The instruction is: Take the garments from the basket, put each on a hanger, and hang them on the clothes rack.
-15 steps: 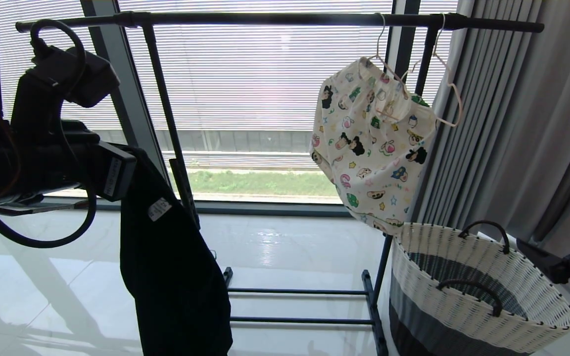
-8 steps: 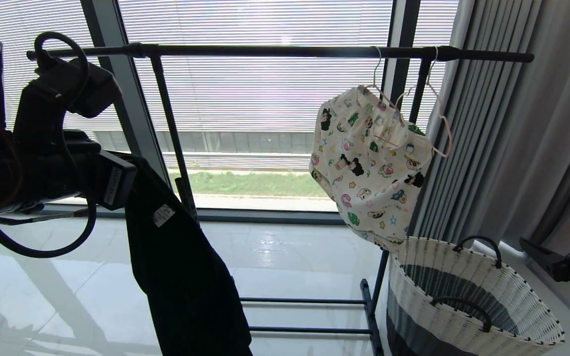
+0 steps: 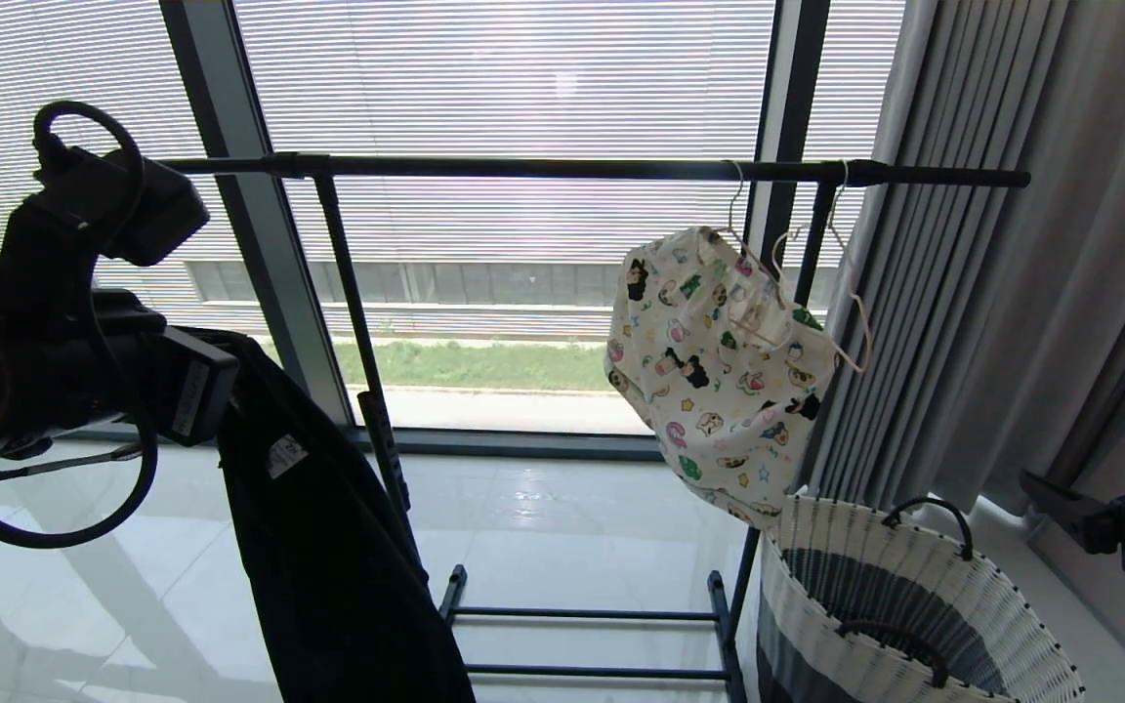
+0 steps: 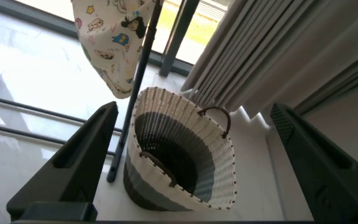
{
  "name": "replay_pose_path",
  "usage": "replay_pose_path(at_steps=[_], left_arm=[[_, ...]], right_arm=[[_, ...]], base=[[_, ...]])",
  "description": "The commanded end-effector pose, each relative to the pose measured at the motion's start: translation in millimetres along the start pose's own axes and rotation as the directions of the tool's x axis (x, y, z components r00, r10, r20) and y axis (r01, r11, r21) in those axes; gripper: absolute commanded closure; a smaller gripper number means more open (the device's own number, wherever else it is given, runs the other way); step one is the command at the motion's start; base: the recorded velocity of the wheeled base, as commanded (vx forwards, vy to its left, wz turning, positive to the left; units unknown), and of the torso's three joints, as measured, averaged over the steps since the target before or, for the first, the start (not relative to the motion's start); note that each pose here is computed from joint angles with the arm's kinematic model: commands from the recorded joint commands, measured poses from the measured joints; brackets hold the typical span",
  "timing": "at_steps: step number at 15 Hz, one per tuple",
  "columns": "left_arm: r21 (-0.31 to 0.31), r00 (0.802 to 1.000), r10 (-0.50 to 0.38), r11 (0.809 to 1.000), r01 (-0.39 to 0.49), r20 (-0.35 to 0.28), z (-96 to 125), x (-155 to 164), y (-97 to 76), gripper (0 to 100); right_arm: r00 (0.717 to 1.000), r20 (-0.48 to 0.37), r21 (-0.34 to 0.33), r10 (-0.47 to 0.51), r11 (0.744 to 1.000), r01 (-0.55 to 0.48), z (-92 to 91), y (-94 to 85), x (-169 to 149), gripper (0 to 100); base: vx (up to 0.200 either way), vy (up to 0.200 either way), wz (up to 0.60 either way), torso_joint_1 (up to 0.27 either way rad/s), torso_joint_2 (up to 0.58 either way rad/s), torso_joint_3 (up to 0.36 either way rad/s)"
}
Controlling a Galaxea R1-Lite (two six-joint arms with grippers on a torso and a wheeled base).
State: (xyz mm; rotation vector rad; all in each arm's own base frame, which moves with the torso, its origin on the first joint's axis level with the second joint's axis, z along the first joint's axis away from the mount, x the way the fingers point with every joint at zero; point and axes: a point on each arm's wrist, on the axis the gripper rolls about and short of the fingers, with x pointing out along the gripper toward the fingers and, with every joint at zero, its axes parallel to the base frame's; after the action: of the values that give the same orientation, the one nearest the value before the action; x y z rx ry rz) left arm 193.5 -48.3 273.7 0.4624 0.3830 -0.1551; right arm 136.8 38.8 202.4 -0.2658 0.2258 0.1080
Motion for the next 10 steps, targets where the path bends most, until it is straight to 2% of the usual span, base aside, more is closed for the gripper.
replay_pose_path(at_steps=[1,6,8,10], left_arm=[[-0.005,1.0,0.026,1.0,-0.026,-0.014,-10,-9,1.3,100],[0.002,0.997,0.064,0.998,-0.064,-0.046,-23,-16,-0.8,100],[0.001,0.99,0.127,0.992,-0.127,-0.053,-19,-18,2.5,100],[0.002,0.983,0.172,0.985,-0.172,-0.067,-19,-19,3.9,100]], right_arm=[[1.0,-0.022,0.012,0.005,1.0,-0.005,-1.9,1.8,5,0],[0.999,-0.043,0.06,0.032,0.998,-0.029,-12.1,6.7,4,0],[0.999,-0.041,0.082,0.035,0.996,-0.031,-19.9,8.7,4,0],[0.998,-0.045,0.11,0.034,0.994,-0.029,-18.4,10.1,10,0]], base=[[0.0,0.0,0.0,0.232,-0.52,-0.29],[0.0,0.0,0.0,0.245,-0.54,-0.292],[0.0,0.0,0.0,0.239,-0.51,-0.271],[0.0,0.0,0.0,0.09,-0.19,-0.112]])
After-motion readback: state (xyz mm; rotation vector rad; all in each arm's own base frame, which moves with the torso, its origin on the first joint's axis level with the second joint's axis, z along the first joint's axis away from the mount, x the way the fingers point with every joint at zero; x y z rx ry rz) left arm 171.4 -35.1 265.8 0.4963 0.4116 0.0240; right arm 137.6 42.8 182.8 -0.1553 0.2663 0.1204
